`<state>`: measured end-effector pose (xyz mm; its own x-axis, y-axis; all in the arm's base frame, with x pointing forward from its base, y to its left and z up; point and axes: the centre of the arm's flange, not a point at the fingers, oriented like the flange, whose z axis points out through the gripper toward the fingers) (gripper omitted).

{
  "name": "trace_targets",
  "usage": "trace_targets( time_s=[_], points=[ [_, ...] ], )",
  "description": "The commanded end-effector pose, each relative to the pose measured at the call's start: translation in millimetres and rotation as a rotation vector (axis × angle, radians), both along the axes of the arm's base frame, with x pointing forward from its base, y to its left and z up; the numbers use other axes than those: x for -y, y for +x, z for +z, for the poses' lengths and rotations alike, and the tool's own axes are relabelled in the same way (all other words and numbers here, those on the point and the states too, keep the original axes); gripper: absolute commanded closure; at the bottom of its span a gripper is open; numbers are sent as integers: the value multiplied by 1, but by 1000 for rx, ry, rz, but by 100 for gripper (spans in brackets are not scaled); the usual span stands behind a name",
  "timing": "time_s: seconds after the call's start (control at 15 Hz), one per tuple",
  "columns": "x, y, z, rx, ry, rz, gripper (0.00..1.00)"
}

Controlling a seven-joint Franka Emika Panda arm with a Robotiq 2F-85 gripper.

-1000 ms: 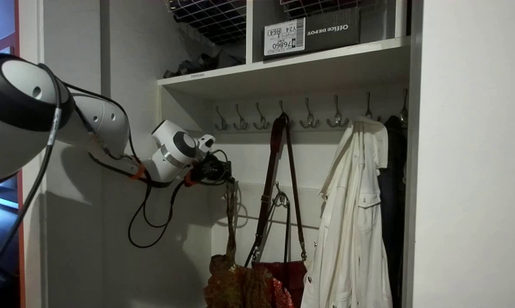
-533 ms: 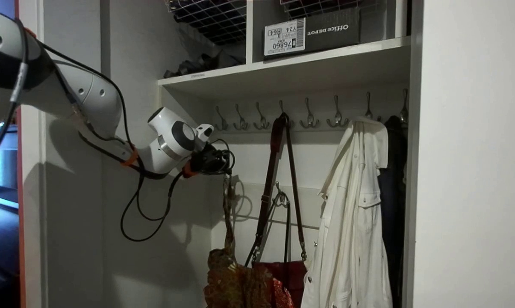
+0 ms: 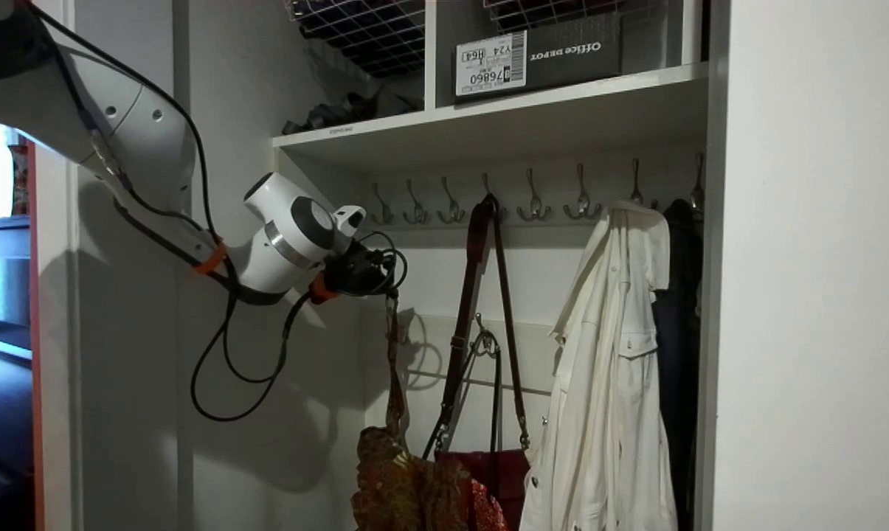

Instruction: Hang the brown bag on the hook

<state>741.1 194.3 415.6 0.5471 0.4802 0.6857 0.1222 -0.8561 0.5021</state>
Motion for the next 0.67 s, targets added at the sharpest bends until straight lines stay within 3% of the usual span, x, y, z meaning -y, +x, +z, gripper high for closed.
trace_targets(
  time_s=[0.0, 0.6],
  points=[
    [0, -1, 0, -2, 1, 1, 100],
    [18, -16, 55, 197, -90, 16, 100]
  ],
)
